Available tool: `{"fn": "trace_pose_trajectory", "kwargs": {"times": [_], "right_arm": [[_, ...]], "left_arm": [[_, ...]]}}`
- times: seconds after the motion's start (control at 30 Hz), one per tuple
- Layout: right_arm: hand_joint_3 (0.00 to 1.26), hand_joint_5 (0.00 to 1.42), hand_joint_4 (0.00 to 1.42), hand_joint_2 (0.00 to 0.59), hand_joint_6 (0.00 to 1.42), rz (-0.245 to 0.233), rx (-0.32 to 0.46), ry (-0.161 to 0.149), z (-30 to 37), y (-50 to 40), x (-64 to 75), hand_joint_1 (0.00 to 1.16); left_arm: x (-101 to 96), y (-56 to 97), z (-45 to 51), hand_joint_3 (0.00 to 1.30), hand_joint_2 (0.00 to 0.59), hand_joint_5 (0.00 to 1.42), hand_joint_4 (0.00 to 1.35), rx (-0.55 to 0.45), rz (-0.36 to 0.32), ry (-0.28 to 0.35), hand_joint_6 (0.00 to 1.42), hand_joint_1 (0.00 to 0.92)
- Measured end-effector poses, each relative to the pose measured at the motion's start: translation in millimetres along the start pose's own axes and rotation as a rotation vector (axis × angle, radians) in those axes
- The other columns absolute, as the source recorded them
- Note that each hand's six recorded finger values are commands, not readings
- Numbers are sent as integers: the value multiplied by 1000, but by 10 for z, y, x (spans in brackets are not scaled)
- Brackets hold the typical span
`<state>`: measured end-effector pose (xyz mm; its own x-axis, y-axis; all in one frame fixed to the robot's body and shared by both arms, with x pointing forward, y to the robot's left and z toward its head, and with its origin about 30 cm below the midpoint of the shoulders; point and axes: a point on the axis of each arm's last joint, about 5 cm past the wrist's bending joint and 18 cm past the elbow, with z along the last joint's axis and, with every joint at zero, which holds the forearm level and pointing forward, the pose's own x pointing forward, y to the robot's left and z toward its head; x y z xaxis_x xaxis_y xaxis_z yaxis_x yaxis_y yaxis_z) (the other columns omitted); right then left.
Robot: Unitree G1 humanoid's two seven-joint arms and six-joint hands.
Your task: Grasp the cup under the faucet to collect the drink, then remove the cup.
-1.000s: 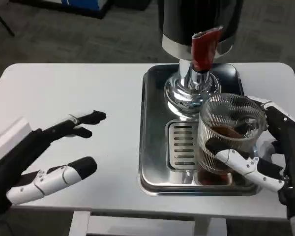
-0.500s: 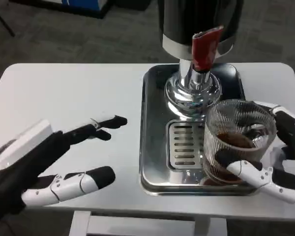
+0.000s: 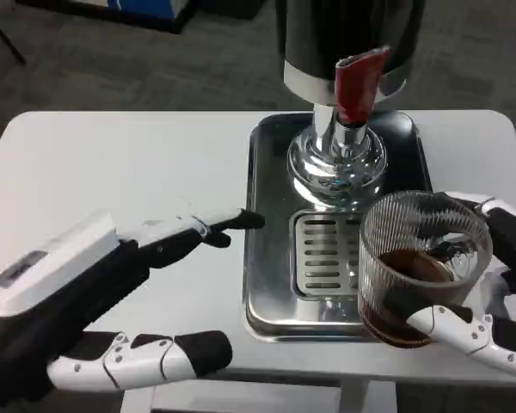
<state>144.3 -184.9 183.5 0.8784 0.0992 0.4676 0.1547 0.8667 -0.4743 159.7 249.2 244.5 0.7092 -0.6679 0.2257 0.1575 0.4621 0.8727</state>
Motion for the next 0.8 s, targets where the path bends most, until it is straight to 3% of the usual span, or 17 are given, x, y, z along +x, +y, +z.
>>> {"fn": "trace_pose_trajectory", "kwargs": {"times": [0.2,0.8], "right_arm": [[1123,1424,1299,186,1424,7,8,-18,64,-52,-46,898],[1125,1424,1298,190,1424,35,-13,16,75,-141,-153,896]], "left_arm": [[-7,-11,28,163,89,201,98,3,-12,-7,178,0],[-49,-55,145,163,85,190,97,21,-51,-35,176,0]]}}
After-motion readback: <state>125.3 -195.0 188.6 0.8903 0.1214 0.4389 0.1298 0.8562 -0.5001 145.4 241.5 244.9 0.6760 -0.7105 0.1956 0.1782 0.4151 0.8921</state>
